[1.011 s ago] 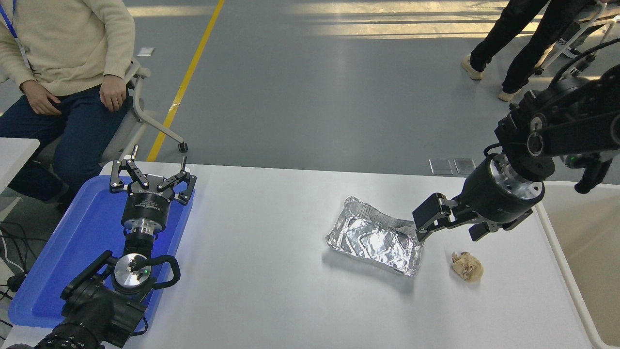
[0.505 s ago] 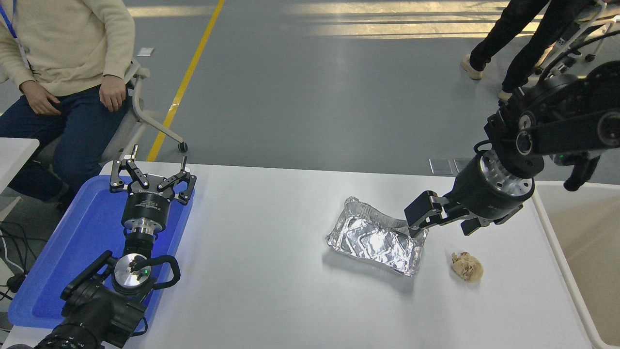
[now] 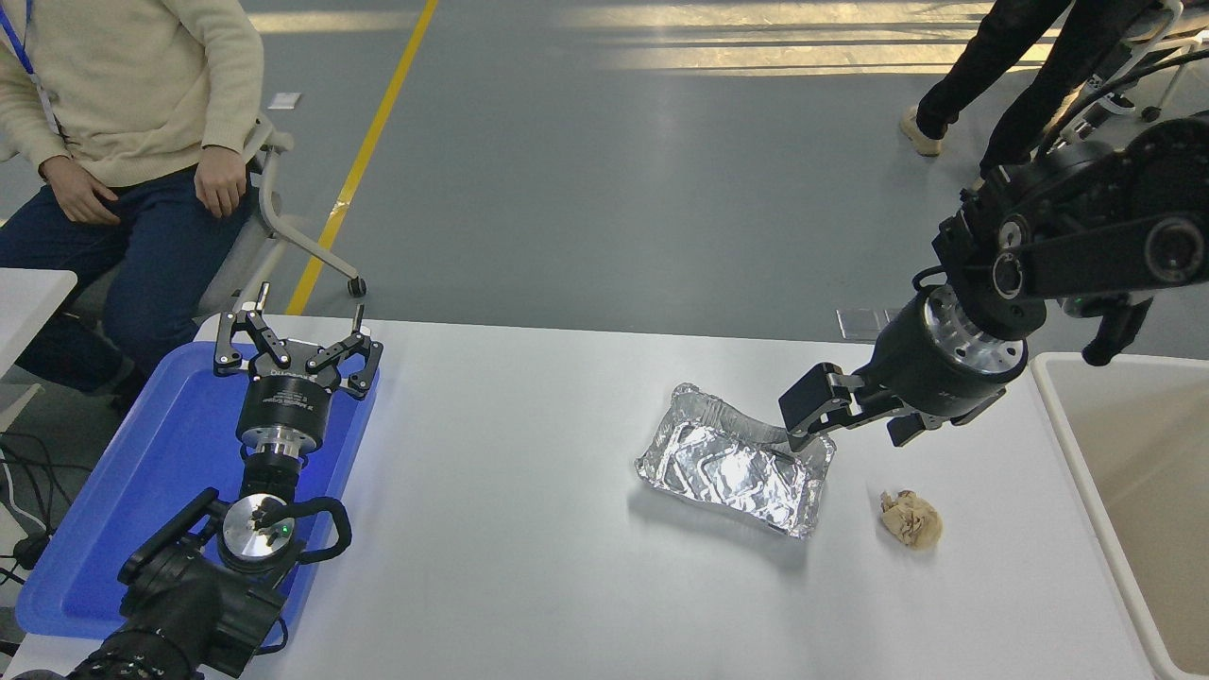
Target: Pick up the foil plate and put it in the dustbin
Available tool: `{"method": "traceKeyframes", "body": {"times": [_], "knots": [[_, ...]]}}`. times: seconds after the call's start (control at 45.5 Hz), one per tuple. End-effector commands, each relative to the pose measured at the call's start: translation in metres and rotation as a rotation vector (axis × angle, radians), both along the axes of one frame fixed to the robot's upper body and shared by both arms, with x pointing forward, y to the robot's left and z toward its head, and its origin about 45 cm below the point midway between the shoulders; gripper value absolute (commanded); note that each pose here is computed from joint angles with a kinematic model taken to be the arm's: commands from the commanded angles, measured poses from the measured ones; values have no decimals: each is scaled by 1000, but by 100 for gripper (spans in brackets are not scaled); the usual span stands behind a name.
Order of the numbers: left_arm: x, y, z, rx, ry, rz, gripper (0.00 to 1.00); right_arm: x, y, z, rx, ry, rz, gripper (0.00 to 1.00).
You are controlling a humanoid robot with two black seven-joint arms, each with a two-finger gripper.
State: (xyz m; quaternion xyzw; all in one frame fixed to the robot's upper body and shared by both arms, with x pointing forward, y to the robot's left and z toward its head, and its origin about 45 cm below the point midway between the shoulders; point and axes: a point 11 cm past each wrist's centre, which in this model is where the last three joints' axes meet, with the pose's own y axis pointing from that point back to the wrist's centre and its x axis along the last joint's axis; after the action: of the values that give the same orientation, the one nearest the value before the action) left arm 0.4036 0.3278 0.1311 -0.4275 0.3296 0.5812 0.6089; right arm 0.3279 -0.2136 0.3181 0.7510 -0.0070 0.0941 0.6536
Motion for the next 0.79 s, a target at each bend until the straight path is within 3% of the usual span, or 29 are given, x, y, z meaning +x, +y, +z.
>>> {"method": "traceKeyframes", "body": {"times": [0.0,0.308,0.769], "knots": [[0,0,0,1,0,-1,100,1,-1,1,10,-9,-6,100],[0,-1,0,2,0,-4,100,23,-4,-1,19,-81,-31,100],[0,-1,0,0,0,-3,100,42,-34,-71,11,-123,-101,100]]}}
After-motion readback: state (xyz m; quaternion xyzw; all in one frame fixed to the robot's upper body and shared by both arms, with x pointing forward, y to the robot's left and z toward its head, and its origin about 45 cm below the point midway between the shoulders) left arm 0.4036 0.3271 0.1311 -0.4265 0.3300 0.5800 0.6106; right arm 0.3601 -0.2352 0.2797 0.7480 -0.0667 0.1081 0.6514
